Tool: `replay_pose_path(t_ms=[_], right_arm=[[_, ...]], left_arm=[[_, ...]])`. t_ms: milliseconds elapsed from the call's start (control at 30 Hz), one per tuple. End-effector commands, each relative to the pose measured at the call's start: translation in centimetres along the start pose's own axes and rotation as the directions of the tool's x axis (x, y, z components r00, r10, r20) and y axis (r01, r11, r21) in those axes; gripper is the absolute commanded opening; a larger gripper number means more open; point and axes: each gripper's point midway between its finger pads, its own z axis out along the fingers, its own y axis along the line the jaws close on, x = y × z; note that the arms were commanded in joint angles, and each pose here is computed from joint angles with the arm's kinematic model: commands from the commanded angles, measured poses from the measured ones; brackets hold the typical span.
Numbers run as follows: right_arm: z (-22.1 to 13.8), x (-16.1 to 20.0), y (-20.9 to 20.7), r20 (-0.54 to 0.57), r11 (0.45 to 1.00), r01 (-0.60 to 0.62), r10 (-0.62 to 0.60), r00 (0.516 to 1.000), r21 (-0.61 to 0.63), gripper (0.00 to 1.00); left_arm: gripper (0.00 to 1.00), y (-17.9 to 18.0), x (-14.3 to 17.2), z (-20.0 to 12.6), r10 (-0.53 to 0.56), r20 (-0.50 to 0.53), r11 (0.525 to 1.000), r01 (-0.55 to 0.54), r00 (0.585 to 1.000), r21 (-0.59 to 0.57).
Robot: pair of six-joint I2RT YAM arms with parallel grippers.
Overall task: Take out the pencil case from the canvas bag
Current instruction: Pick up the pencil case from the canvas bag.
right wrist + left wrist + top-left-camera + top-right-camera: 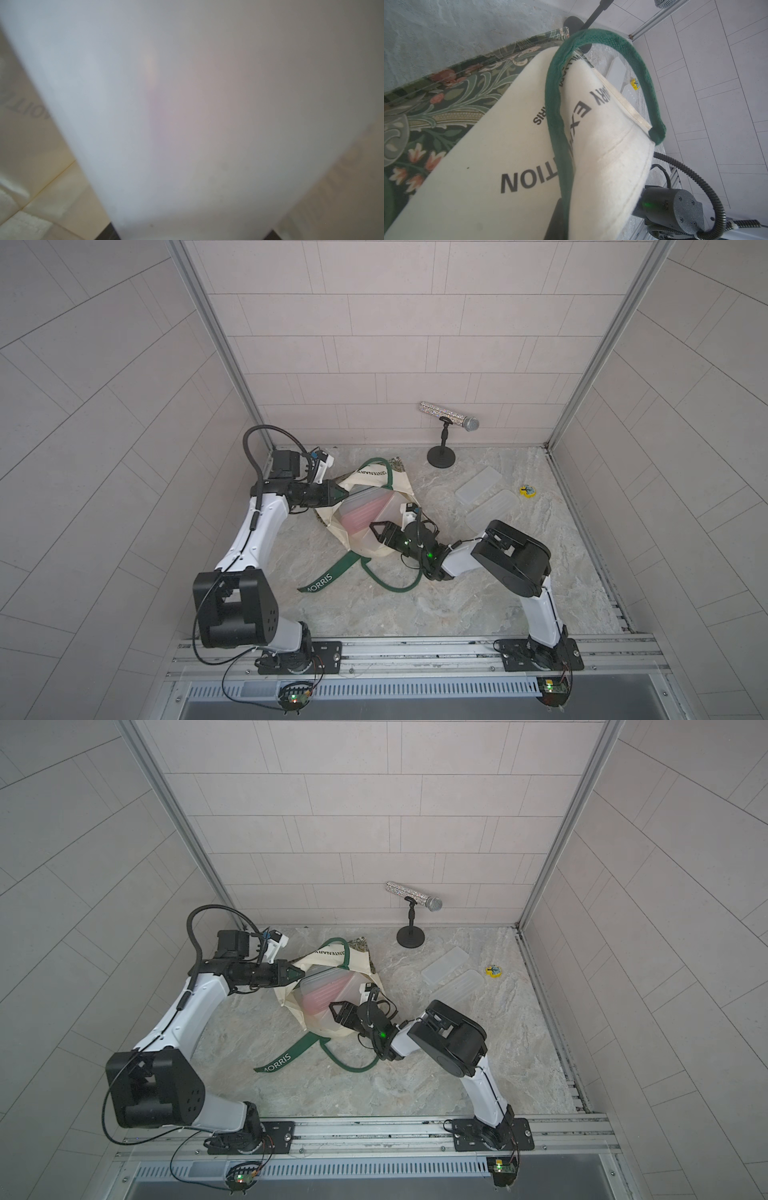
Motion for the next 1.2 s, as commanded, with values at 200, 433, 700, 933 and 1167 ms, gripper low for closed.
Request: replay_pose_path(t_ms=[200,433,700,933,1167], right_arm=[[-2.0,-1.2,3.5,0.039,0.983,-0.005,0.012,0.999,-0.181,0.63],[-4.6,-1.4,3.2,0.045,0.986,-0.007,0.014,0.999,-0.169,0.63],[-7.7,-1.7,1.1,0.052,0.999,0.048,-0.047,0.998,-0.025,0.64],[-10.4,-1.4,-1.7,0.015,0.987,0.097,-0.100,0.995,0.129,0.64],[-14.2,-3.2,-3.8,0.023,0.936,0.182,-0.198,0.980,0.301,0.68]], left_arm=[[0.00,-0.6,0.0,-0.5,0.011,0.014,1.000,-0.011,1.000,0.011],[0.00,-0.6,0.0,-0.5,0.011,0.013,1.000,-0.012,1.000,0.011],[0.00,-0.7,0.1,-0.5,0.007,0.013,1.000,-0.008,1.000,0.013],[0.00,-0.7,0.0,-0.5,0.009,0.015,1.000,-0.010,1.000,0.014],[0.00,-0.6,0.0,-0.4,0.006,0.013,1.000,-0.007,1.000,0.012]])
